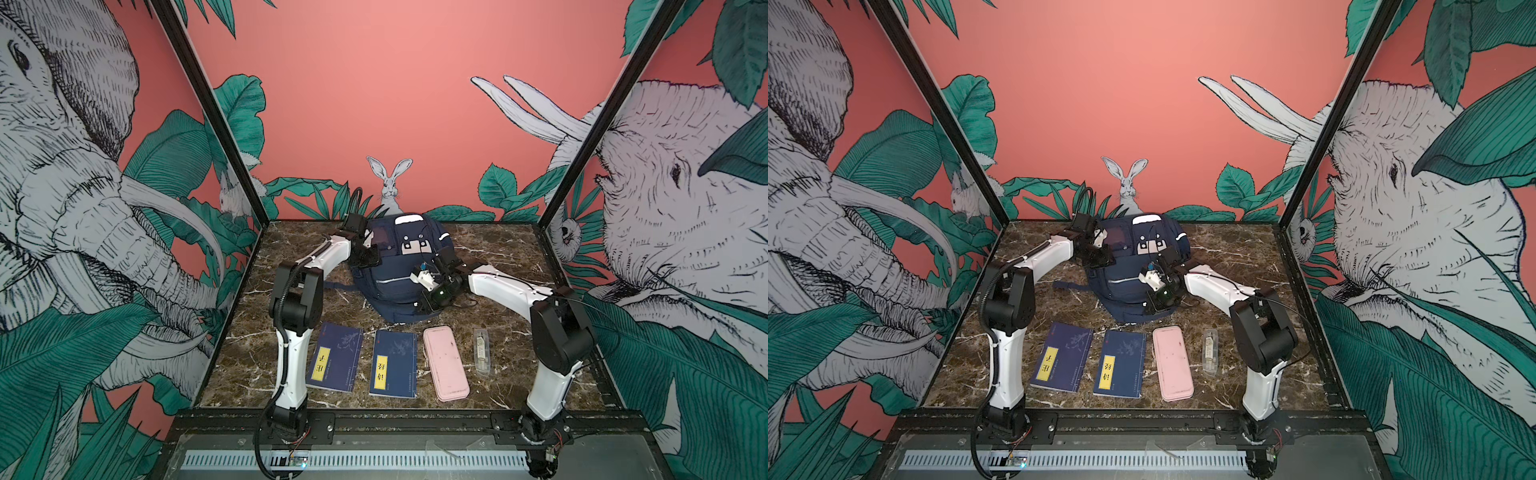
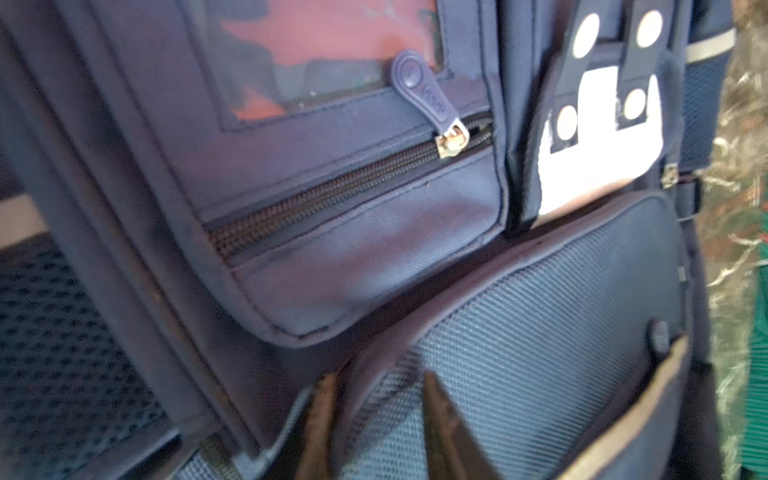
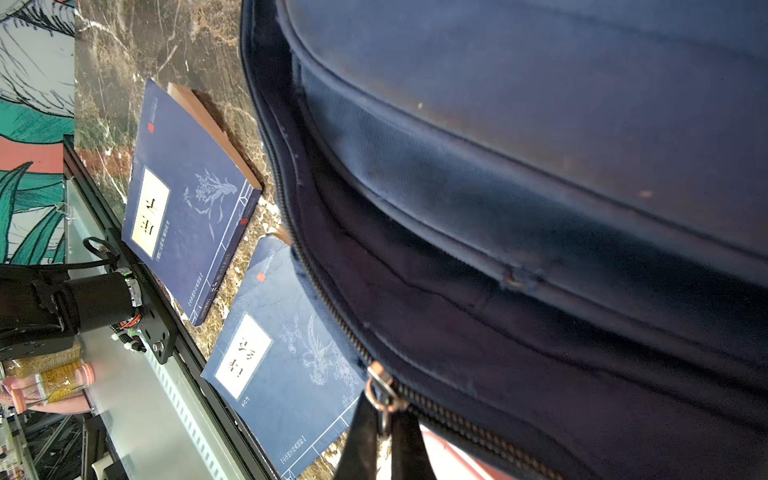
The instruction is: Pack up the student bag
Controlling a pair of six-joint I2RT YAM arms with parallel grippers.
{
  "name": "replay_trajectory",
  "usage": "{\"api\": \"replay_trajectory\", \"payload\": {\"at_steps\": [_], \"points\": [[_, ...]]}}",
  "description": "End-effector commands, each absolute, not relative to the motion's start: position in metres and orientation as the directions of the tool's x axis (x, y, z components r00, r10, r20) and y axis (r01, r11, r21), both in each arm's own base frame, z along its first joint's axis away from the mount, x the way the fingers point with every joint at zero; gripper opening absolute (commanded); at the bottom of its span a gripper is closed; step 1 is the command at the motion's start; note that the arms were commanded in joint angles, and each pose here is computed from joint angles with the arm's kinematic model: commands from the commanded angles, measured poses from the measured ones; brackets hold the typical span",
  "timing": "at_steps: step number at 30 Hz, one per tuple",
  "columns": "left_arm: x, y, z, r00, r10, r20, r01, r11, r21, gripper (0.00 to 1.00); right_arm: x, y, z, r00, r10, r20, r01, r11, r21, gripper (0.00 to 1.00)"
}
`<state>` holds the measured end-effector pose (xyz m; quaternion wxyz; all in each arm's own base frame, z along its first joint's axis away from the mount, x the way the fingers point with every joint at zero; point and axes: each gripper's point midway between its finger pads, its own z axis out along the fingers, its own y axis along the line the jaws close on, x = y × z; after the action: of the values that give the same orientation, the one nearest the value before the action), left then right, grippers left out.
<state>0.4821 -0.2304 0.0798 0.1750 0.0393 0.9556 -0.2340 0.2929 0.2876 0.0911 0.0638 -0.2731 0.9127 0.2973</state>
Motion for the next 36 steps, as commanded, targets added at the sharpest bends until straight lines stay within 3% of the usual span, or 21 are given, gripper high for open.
{"api": "replay_trajectory", "payload": {"at_steps": [1, 4, 21, 36], "points": [[0.482, -0.244, 0.096, -0.933, 0.000, -0.361, 0.189, 0.851, -0.489, 0.20, 0.288, 0.287, 0.096, -0.832, -0.478, -0.282, -0.552, 0.667, 0.501, 0.00], [0.485, -0.245, 0.097, -0.931, -0.020, -0.365, 0.178, 0.846, -0.502, 0.00, 0.284, 0.290, 0.097, -0.829, -0.485, -0.279, -0.556, 0.658, 0.507, 0.00], [0.522, -0.237, 0.135, -0.836, -0.343, -0.429, 0.022, 0.759, -0.650, 0.00, 0.261, 0.321, 0.098, -0.801, -0.520, -0.296, -0.589, 0.595, 0.547, 0.00], [0.521, -0.242, 0.143, -0.816, -0.386, -0.430, 0.009, 0.735, -0.678, 0.00, 0.259, 0.379, 0.098, -0.771, -0.551, -0.320, -0.617, 0.520, 0.591, 0.00]]}}
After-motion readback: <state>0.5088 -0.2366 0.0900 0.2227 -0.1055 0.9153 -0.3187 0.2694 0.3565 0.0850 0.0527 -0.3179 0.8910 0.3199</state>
